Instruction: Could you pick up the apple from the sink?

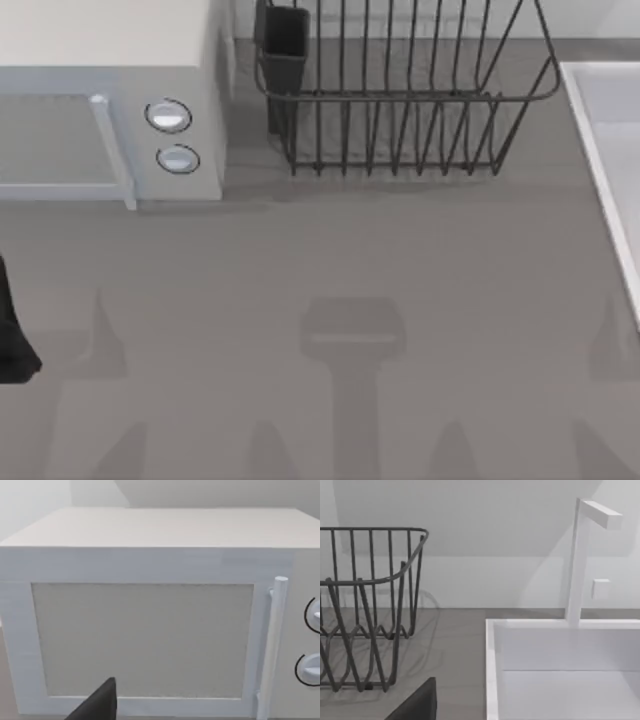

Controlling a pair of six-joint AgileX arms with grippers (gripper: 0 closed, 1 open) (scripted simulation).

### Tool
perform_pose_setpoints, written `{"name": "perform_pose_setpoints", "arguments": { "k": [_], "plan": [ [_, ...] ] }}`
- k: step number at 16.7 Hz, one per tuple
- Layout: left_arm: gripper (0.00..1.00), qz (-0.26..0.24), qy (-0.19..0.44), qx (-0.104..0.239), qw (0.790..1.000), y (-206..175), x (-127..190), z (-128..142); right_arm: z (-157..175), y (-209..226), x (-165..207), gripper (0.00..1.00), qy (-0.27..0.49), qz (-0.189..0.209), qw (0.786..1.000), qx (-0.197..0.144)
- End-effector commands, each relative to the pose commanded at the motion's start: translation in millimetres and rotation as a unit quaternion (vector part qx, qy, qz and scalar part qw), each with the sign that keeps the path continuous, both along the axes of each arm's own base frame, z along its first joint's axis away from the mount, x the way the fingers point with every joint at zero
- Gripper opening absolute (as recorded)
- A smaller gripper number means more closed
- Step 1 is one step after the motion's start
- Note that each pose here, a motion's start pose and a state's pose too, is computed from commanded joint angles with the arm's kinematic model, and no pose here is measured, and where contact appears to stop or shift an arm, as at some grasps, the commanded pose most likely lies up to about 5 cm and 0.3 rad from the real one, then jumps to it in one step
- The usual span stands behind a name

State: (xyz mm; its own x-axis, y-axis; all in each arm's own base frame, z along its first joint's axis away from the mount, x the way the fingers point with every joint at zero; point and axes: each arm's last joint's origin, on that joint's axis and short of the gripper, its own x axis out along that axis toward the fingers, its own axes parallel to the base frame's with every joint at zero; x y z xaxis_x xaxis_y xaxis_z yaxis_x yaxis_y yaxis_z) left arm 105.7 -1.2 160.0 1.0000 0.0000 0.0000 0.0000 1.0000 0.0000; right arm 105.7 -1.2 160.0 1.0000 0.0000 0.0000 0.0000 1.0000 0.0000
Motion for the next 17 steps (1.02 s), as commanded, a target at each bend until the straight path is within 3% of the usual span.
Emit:
{"name": "perform_pose_setpoints", "arguments": {
  "k": [9,13,17],
  "plan": [
    [1.00,0.000,0.000,0.000,1.000,0.0,0.0,0.0,10.1,-1.4,0.8,1.00,0.022,-0.007,1.000,-0.006],
    [1.00,0.000,0.000,0.000,1.000,0.0,0.0,0.0,42.0,-6.6,11.3,1.00,0.106,-0.027,0.994,-0.026],
    [1.00,0.000,0.000,0.000,1.000,0.0,0.0,0.0,79.7,-18.3,46.0,1.00,0.238,-0.047,0.969,-0.045]
  ]
}}
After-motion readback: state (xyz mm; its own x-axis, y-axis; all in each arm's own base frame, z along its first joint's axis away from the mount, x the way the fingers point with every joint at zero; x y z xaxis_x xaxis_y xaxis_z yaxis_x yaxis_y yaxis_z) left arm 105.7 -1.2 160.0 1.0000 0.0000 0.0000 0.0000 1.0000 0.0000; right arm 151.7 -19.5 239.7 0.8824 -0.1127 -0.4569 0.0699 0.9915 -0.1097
